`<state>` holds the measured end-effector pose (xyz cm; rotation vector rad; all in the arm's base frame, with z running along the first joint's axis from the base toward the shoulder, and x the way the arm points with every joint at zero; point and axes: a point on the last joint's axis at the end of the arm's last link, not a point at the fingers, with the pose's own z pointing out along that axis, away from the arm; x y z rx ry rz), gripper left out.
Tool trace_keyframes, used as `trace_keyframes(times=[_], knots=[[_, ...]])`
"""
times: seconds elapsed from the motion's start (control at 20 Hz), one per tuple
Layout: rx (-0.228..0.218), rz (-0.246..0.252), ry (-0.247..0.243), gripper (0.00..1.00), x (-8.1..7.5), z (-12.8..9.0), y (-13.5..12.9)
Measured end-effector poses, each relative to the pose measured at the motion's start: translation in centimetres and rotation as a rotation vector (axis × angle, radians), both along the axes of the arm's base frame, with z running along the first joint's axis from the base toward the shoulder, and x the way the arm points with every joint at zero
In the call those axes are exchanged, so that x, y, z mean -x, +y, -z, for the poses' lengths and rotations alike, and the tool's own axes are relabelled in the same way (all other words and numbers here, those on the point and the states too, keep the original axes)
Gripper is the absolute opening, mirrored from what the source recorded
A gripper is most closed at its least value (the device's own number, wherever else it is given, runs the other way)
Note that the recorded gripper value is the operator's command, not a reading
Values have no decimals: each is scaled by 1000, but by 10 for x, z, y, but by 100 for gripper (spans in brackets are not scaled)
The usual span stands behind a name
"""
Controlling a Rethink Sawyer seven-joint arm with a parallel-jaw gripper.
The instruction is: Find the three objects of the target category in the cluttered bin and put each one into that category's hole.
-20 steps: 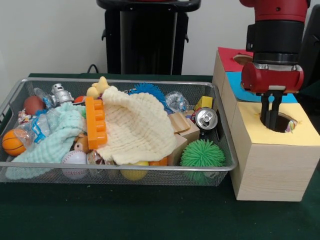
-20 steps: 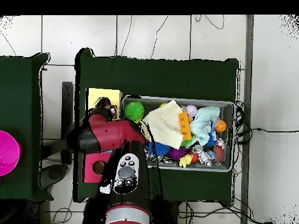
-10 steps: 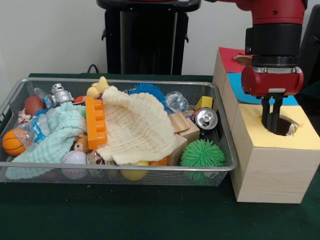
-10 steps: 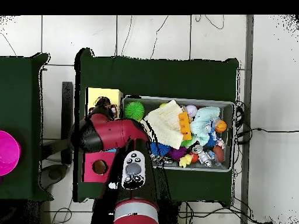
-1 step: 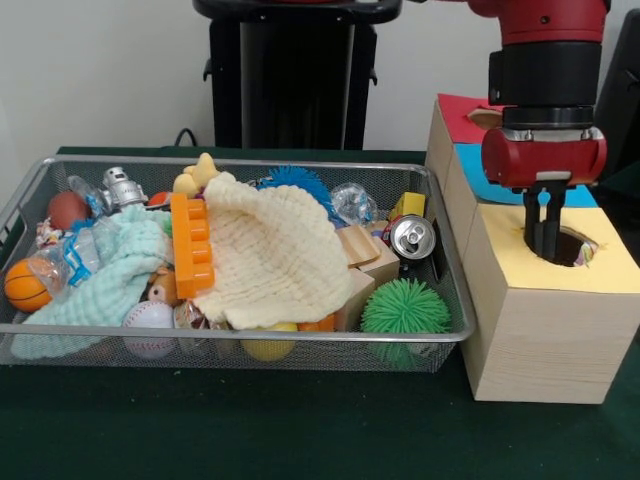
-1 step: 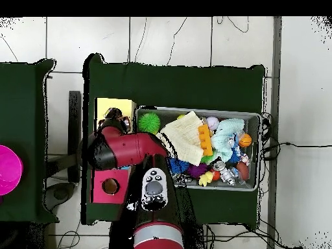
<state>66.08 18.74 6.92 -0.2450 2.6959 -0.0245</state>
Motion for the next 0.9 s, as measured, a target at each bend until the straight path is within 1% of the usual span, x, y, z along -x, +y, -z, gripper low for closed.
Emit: trace_keyframes(times=[0.35,0.45,0.5,0.6,0.7,0.75,0.9], knots=[[-24,-2,0,0,1,-1,-6],[-28,-15,-18,0,2,2,-6],[-28,-22,-37,0,1,4,-7],[-32,-30,-73,0,-3,2,-8],[-39,-34,-99,0,-7,-1,-10],[-48,-29,-122,0,-13,-5,-15],[-52,-21,-138,0,-17,-7,-22]])
